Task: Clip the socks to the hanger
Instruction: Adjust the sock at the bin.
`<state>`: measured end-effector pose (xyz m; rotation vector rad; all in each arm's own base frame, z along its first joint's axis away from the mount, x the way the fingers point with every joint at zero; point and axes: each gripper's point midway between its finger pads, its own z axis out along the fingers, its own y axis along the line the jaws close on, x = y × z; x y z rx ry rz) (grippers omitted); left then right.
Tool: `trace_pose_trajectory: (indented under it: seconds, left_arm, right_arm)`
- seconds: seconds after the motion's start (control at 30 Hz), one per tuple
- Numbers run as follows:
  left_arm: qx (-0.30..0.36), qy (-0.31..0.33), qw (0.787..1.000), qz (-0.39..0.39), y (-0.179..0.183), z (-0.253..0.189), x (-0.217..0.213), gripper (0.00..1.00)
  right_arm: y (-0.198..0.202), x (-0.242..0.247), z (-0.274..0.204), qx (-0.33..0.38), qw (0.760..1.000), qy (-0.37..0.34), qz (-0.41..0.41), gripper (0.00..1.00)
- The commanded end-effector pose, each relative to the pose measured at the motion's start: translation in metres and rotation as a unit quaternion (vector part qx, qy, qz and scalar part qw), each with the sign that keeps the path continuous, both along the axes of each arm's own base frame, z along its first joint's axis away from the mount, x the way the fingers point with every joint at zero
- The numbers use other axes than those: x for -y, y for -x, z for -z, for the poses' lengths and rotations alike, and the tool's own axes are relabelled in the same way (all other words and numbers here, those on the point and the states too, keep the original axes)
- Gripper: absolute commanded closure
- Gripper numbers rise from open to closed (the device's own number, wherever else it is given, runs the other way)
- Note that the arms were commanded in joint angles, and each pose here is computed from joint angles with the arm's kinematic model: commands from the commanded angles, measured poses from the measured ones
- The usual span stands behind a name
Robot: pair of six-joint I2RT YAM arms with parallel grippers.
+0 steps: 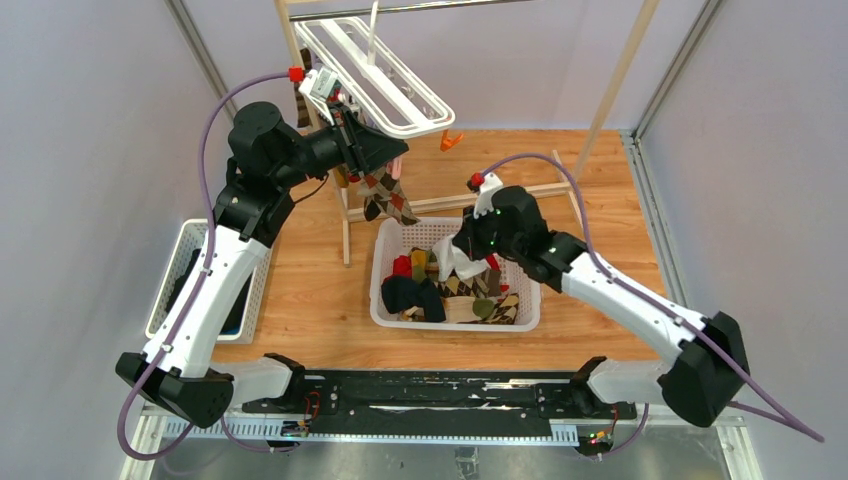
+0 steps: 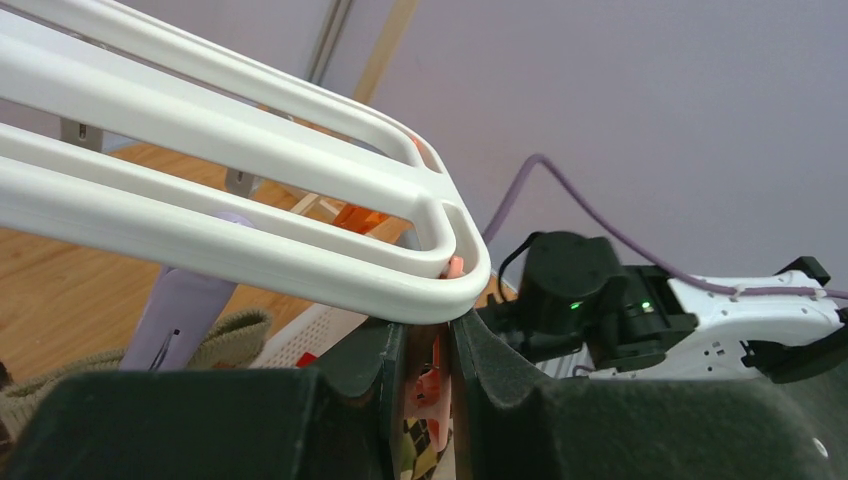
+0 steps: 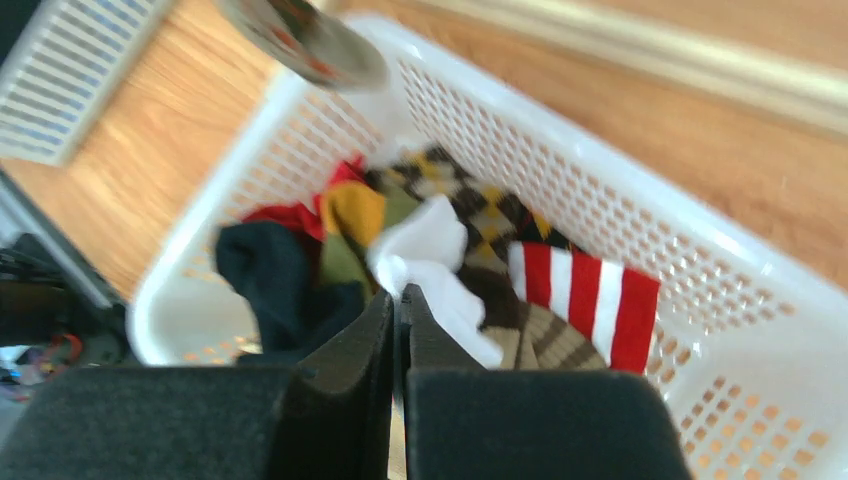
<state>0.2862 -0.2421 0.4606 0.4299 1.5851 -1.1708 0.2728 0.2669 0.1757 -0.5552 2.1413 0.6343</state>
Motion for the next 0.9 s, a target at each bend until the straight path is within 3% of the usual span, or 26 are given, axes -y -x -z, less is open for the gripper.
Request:
trace_pose_trajectory:
  seconds: [0.0, 0.23, 0.4, 0.6, 0.7, 0.87]
  left_arm:
    - [0.022, 0.002, 1.000, -0.004, 0.003, -0.011, -0.005, 1.00]
    - [0.024, 0.002, 1.000, -0.004, 0.004, -0.013, -0.006, 1.00]
    - [0.027, 0.003, 1.000, -0.006, 0.004, -0.015, -0.007, 1.00]
    - [0.030, 0.003, 1.000, -0.008, 0.003, -0.018, -0.007, 1.00]
    - [0.029, 0.003, 1.000, -0.009, 0.002, -0.017, -0.007, 1.00]
    - [0.031, 0.002, 0.999, -0.011, 0.002, -0.017, -0.009, 1.00]
  right_arm:
    - [0.014, -0.005, -0.060, 0.024, 0.998, -0.051, -0.037, 1.00]
    - [0.041, -0.025, -0.103, 0.021, 0.990, -0.114, -0.079, 1.00]
    - [0.051, -0.050, -0.114, -0.044, 0.978, -0.191, -0.074, 1.00]
    - [0.056, -0.085, -0.084, -0.194, 0.946, -0.254, -0.053, 1.00]
    - [0.049, -0.098, -0.066, -0.236, 0.932, -0.275, -0.028, 1.00]
    - [0.021, -0.086, -0.018, -0.226, 0.938, -0.252, 0.073, 1.00]
